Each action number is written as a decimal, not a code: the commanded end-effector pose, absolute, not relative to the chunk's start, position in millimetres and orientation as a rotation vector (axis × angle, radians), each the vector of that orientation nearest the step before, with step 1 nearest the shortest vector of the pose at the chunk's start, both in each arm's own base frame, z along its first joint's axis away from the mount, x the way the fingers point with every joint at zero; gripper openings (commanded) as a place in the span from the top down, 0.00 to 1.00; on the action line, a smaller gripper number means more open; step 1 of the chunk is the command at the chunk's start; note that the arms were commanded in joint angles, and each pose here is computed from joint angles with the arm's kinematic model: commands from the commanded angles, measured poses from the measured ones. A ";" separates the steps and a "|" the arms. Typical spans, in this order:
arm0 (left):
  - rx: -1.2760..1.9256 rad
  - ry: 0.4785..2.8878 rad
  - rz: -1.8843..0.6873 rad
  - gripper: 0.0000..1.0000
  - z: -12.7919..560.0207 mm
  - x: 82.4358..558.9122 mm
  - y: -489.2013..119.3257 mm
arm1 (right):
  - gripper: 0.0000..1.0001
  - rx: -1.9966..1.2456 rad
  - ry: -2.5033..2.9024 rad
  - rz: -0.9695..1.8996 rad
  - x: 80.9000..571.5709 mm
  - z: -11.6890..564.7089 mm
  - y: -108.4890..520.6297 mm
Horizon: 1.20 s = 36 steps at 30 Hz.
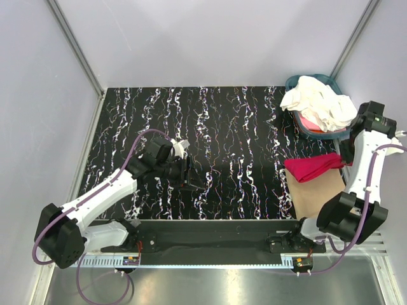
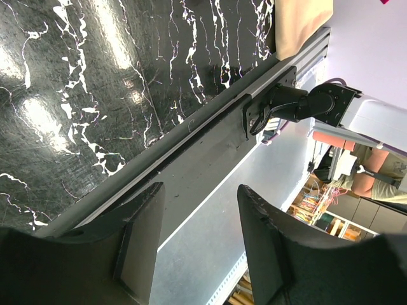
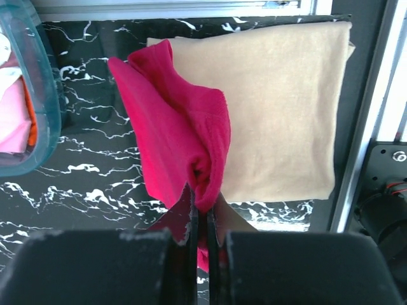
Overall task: Fold and stack the t-shirts
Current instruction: Neatly place the folded tshirt to the corner
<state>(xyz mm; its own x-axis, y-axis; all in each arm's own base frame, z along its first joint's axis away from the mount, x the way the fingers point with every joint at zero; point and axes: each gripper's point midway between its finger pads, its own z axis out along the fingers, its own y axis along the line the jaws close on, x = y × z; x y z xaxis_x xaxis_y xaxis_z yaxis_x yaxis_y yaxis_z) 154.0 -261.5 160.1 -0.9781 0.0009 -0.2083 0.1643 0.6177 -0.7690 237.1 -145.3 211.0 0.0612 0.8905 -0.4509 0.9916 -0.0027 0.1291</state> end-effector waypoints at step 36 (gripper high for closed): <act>0.125 2.619 -1.418 0.46 164.6 153.9 -272.7 | 1.00 1.806 2.260 -0.470 156.9 134.4 -163.2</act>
<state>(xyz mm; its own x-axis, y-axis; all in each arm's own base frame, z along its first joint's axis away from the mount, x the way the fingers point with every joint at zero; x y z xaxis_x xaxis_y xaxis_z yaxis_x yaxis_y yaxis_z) 152.2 -268.1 157.8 -0.9855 -0.0101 -0.1692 0.1316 0.5831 -0.8017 159.0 -153.1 135.1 -0.1937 0.9291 -0.3150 0.9802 0.1703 -0.1005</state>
